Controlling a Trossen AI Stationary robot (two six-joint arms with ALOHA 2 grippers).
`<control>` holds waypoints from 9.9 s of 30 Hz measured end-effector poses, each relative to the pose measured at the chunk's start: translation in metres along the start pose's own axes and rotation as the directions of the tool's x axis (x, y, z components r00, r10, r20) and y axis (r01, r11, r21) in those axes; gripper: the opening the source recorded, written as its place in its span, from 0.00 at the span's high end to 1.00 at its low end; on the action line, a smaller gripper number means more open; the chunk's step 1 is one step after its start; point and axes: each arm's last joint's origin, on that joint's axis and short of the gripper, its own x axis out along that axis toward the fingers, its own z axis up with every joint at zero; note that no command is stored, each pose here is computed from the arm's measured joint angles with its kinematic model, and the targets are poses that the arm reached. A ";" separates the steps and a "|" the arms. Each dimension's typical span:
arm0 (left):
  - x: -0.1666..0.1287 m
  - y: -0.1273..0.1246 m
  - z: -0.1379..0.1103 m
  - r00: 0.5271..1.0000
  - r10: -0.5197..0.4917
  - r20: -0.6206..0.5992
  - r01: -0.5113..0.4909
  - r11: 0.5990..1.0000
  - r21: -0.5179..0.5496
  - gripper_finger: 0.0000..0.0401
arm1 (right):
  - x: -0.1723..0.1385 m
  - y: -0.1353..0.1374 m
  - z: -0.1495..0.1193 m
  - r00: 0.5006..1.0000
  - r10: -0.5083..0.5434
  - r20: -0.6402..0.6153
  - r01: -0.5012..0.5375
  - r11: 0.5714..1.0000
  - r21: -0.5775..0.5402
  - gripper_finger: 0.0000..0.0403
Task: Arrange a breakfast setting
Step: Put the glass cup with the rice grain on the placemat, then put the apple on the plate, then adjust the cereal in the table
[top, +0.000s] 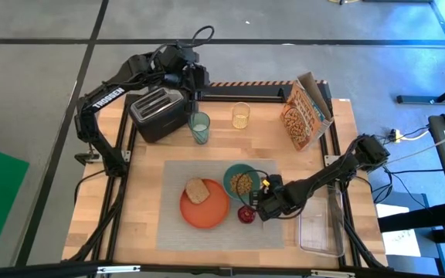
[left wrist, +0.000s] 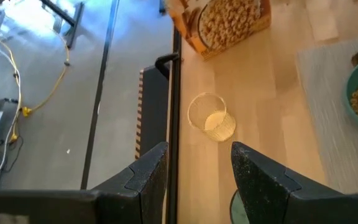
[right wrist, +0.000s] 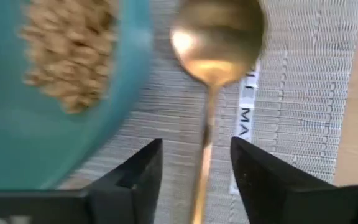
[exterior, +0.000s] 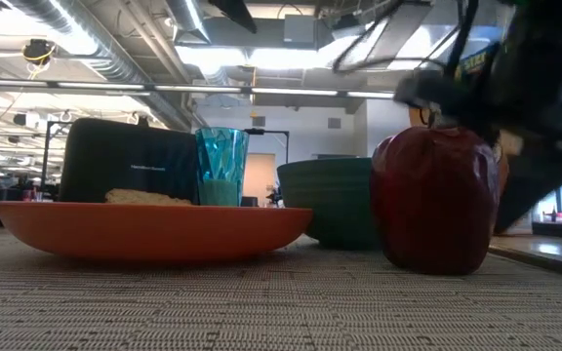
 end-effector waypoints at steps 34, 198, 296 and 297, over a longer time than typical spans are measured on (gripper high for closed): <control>0.105 -0.001 -0.113 0.933 -0.274 -0.233 0.179 0.916 -0.360 0.61 | -0.166 0.088 0.086 0.900 0.294 0.323 -0.104 0.863 -0.495 0.51; -0.063 -0.203 0.031 0.900 0.020 0.436 0.203 0.865 -0.458 0.67 | -0.031 0.039 0.029 0.619 0.480 -0.622 -0.463 -0.416 -0.782 0.97; -0.059 -0.169 -0.154 0.663 0.125 0.738 0.262 0.885 -0.385 0.99 | -0.266 -0.058 0.188 0.300 0.939 0.168 -0.210 0.236 -0.949 1.00; -0.054 -0.172 -0.159 0.679 0.115 0.725 0.259 0.887 -0.383 0.98 | -0.260 -0.062 0.188 0.314 0.927 0.206 -0.189 0.274 -0.943 0.99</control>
